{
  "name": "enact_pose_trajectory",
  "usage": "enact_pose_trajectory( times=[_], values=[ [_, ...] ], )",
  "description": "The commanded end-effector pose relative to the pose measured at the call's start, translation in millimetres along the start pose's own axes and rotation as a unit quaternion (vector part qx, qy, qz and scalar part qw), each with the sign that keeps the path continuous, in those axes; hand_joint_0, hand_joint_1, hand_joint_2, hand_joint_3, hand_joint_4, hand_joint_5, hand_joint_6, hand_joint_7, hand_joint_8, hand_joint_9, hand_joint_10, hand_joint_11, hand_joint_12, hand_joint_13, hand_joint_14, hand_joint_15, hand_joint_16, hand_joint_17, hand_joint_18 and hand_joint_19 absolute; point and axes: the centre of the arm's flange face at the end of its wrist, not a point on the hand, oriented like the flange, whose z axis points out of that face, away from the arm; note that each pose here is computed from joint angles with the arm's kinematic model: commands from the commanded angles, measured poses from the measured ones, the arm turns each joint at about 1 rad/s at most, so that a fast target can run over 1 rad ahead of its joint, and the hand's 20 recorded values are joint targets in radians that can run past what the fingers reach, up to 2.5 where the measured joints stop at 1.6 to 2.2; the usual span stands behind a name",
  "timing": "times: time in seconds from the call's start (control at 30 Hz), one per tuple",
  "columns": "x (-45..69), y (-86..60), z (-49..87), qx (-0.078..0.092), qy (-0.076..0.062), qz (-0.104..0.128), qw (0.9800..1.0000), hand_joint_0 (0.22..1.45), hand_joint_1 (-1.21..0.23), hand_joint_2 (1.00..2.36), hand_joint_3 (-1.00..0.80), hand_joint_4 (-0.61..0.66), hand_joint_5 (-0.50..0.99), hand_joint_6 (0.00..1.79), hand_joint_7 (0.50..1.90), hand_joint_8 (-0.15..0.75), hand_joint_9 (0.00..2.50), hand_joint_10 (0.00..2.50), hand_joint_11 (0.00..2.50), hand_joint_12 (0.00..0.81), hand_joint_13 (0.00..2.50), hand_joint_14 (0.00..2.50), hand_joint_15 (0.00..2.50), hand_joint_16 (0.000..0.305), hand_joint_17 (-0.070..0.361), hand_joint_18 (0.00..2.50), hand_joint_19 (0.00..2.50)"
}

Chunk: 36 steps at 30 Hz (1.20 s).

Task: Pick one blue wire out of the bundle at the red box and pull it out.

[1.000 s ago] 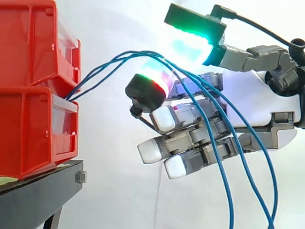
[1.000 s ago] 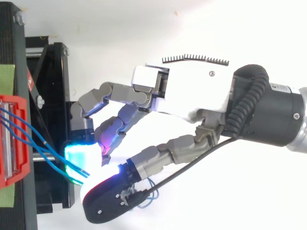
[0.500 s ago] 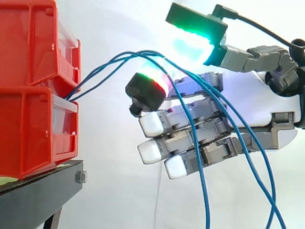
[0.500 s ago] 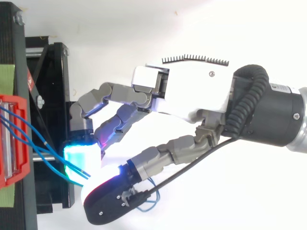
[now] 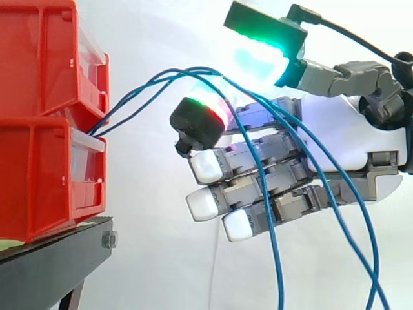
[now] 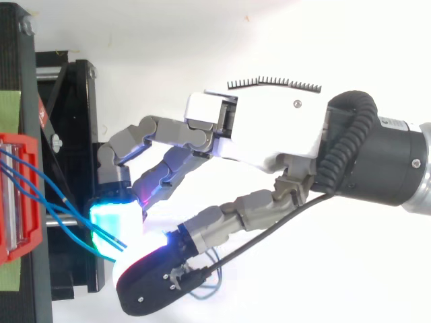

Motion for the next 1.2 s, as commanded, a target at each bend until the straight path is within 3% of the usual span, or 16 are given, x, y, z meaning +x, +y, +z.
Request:
enact_pose_trajectory(
  times=[0.0, 0.13, 0.27, 0.33, 0.4, 0.57, 0.63, 0.7, 0.73, 0.8, 0.9, 0.93, 0.97, 1.0, 1.1, 1.17],
  values=[
    [0.0, -0.1, -0.1, 0.0, 0.0, 0.0, 1.0, 0.61, -0.69, 1.0, -0.46, 0.07, -0.15, 0.88, 1.23, 0.252, 0.91, 0.01, 0.35, 0.4, 0.77, 0.02, 0.4, 0.056, 0.127, 0.65, 0.47],
    [0.0, -0.1, -0.1, 0.0, 0.0, 0.0, 1.0, 0.6, -0.68, 1.01, -0.33, 0.02, -0.14, 0.89, 1.21, 0.249, 0.92, 0.01, 0.33, 0.405, 0.77, 0.02, 0.41, 0.056, 0.127, 0.64, 0.49],
    [0.0, -0.1, -0.1, 0.0, 0.0, 0.0, 1.0, 0.6, -0.67, 1.0, -0.02, 0.05, -0.15, 0.92, 1.17, 0.341, 0.91, 0.01, 0.37, 0.474, 0.81, 0.01, 0.4, 0.071, 0.16, 0.72, 0.45],
    [0.0, -0.1, -0.1, 0.0, 0.0, 0.0, 1.0, 0.61, -0.7, 1.0, 0.02, 0.04, -0.15, 0.93, 1.16, 0.348, 0.91, 0.01, 0.39, 0.479, 0.82, 0.01, 0.41, 0.072, 0.162, 0.73, 0.44],
    [0.1, -0.1, -0.1, 0.0, 0.001, 0.0, 1.0, 0.61, -0.71, 1.0, 0.01, 0.03, -0.15, 0.94, 1.11, 0.35, 0.91, 0.01, 0.39, 0.474, 0.81, 0.02, 0.41, 0.071, 0.16, 0.73, 0.44],
    [0.1, -0.1, -0.1, 0.0, 0.001, 0.0, 1.0, 0.6, -0.69, 1.01, -0.34, 0.05, -0.15, 0.88, 1.19, 0.24, 0.89, 0.01, 0.28, 0.395, 0.76, 0.02, 0.37, 0.057, 0.129, 0.63, 0.48],
    [0.0, -0.1, -0.1, 0.0, 0.0, 0.0, 1.0, 0.6, -0.69, 1.01, -0.32, 0.03, -0.15, 0.87, 1.22, 0.233, 0.9, 0.01, 0.28, 0.392, 0.76, 0.01, 0.37, 0.057, 0.128, 0.63, 0.48],
    [0.0, -0.1, -0.1, 0.0, 0.0, 0.0, 1.0, 0.59, -0.7, 1.02, -0.19, -0.02, -0.14, 0.89, 1.23, 0.236, 0.9, 0.01, 0.28, 0.395, 0.76, 0.01, 0.38, 0.057, 0.129, 0.64, 0.48],
    [0.0, -0.1, -0.1, 0.0, 0.0, 0.0, 1.0, 0.6, -0.72, 1.01, -0.04, -0.03, -0.15, 0.92, 1.16, 0.275, 0.91, 0.01, 0.31, 0.433, 0.79, 0.01, 0.38, 0.065, 0.146, 0.7, 0.44],
    [0.0, -0.1, -0.1, 0.0, 0.0, 0.0, 1.0, 0.65, -0.74, 1.01, 0.1, -0.1, -0.17, 0.95, 1.21, 0.303, 0.89, 0.01, 0.37, 0.444, 0.79, 0.01, 0.4, 0.066, 0.148, 0.71, 0.43],
    [0.0, -0.1, -0.1, 0.0, 0.0, 0.0, 1.0, 0.64, -0.74, 1.01, 0.01, -0.05, -0.18, 0.95, 1.17, 0.295, 0.87, 0.01, 0.36, 0.431, 0.78, 0.01, 0.4, 0.063, 0.142, 0.69, 0.44],
    [0.1, 0.6, 0.2, -0.001, 0.0, -0.001, 1.0, 0.6, -0.71, 1.02, -0.12, 0.07, -0.17, 0.91, 1.23, 0.275, 0.87, 0.01, 0.31, 0.413, 0.75, 0.01, 0.38, 0.06, 0.135, 0.65, 0.45],
    [-0.1, -0.3, -0.2, 0.001, 0.0, 0.0, 1.0, 0.58, -0.65, 1.01, -0.32, 0.07, -0.15, 0.89, 1.2, 0.254, 0.88, 0.01, 0.28, 0.395, 0.74, 0.01, 0.36, 0.057, 0.129, 0.62, 0.48],
    [-0.1, -0.3, -0.2, 0.001, 0.0, 0.0, 1.0, 0.59, -0.64, 1.01, -0.35, 0.07, -0.14, 0.88, 1.2, 0.252, 0.89, 0.01, 0.27, 0.393, 0.74, 0.01, 0.35, 0.057, 0.128, 0.61, 0.47],
    [0.1, -0.1, -0.1, 0.0, 0.001, 0.0, 1.0, 0.58, -0.65, 1.02, -0.27, 0.01, -0.13, 0.87, 1.16, 0.246, 0.93, 0.01, 0.25, 0.383, 0.73, 0.01, 0.34, 0.057, 0.127, 0.61, 0.47],
    [0.1, -0.1, -0.1, 0.0, 0.001, 0.0, 1.0, 0.57, -0.62, 1.01, -0.08, 0.0, -0.13, 0.87, 1.03, 0.301, 0.91, 0.01, 0.22, 0.442, 0.75, 0.01, 0.32, 0.069, 0.155, 0.67, 0.44]
  ],
)
